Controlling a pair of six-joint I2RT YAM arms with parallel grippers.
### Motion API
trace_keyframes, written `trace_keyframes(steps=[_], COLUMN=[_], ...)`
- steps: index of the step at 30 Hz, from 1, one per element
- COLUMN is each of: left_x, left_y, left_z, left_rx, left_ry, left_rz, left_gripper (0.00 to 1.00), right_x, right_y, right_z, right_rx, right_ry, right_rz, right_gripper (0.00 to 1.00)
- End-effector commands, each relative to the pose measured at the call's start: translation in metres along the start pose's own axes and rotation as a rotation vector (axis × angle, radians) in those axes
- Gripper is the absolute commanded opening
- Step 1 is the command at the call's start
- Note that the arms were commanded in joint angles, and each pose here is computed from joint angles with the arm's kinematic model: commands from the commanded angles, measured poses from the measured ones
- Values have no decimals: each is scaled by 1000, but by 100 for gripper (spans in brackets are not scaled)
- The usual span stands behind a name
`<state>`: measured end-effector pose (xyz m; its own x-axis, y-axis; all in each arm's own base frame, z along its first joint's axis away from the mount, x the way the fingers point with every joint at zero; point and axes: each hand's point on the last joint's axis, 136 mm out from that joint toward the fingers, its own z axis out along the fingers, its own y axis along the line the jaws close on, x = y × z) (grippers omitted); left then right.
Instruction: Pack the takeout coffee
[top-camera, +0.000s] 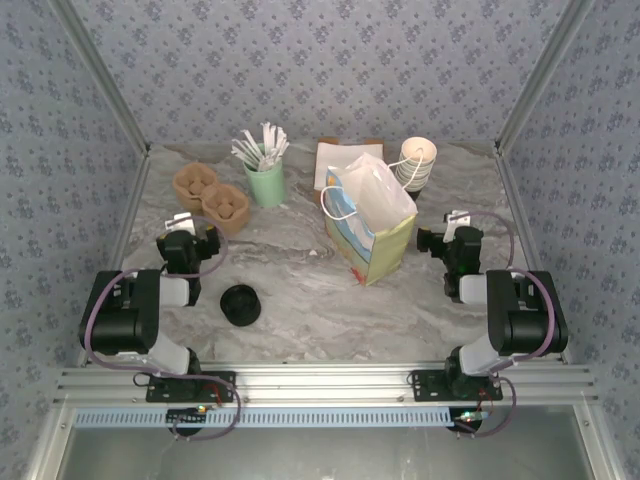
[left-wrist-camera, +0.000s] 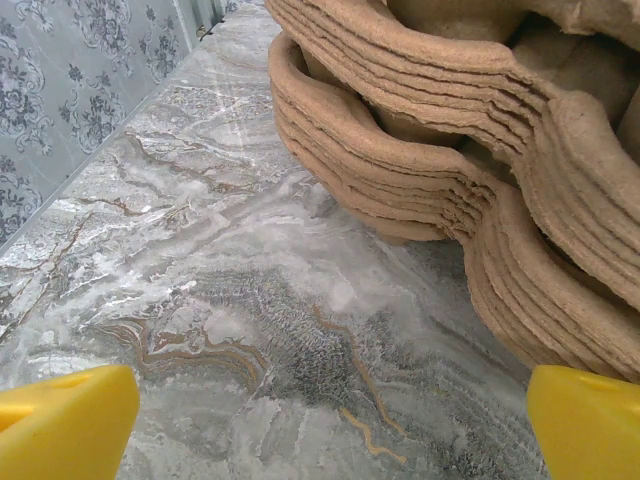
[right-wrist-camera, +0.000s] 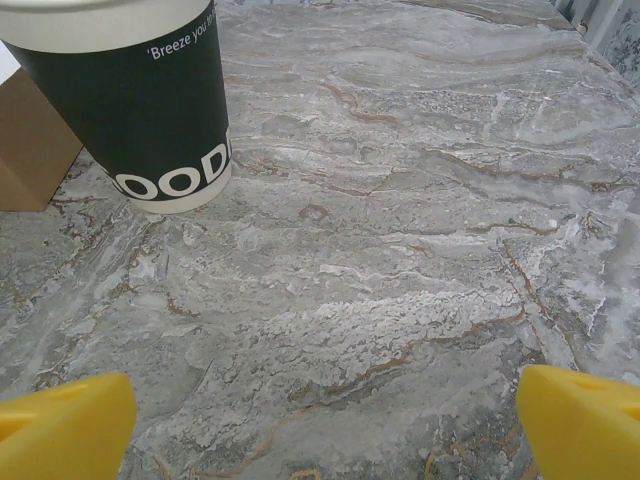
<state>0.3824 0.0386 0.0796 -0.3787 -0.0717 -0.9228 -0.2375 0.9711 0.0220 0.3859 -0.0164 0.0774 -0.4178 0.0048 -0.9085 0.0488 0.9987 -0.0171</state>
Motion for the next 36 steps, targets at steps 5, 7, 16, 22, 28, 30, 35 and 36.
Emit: trace_keyframes(steps=[5, 7, 16, 22, 28, 30, 35, 36], left_x=[-14, -14, -19, -40, -81, -99, -135, -141], left_y=[-5, -5, -8, 5, 28, 32, 30, 26], left_z=[2, 2, -2, -23, -68, -86, -127, -132], left_rx=[20, 19, 38, -20, -107, -117, -100, -85], left_ry=[-40, -39, -49, -37, -58, -62, -33, -27], left_rz=[1, 2, 6, -16, -154, -191, -324, -323], left_gripper=[99, 99, 99, 99, 99, 99, 99, 99], right_x=[-6, -6, -13, -39, -100, -119, -160, -167], right_y=[-2, -2, -4, -22, -48, -58, -53, -47], right_z=[2, 2, -2, -15, -54, -69, -85, -85], right_rx=[7, 7, -18, 12, 68, 105, 83, 59], right_ry=[-20, -19, -23, 10, -18, -4, 174, 197], right_rz=[-6, -6, 19, 101, 286, 360, 508, 510], right_gripper=[100, 100, 100, 100, 100, 99, 99, 98])
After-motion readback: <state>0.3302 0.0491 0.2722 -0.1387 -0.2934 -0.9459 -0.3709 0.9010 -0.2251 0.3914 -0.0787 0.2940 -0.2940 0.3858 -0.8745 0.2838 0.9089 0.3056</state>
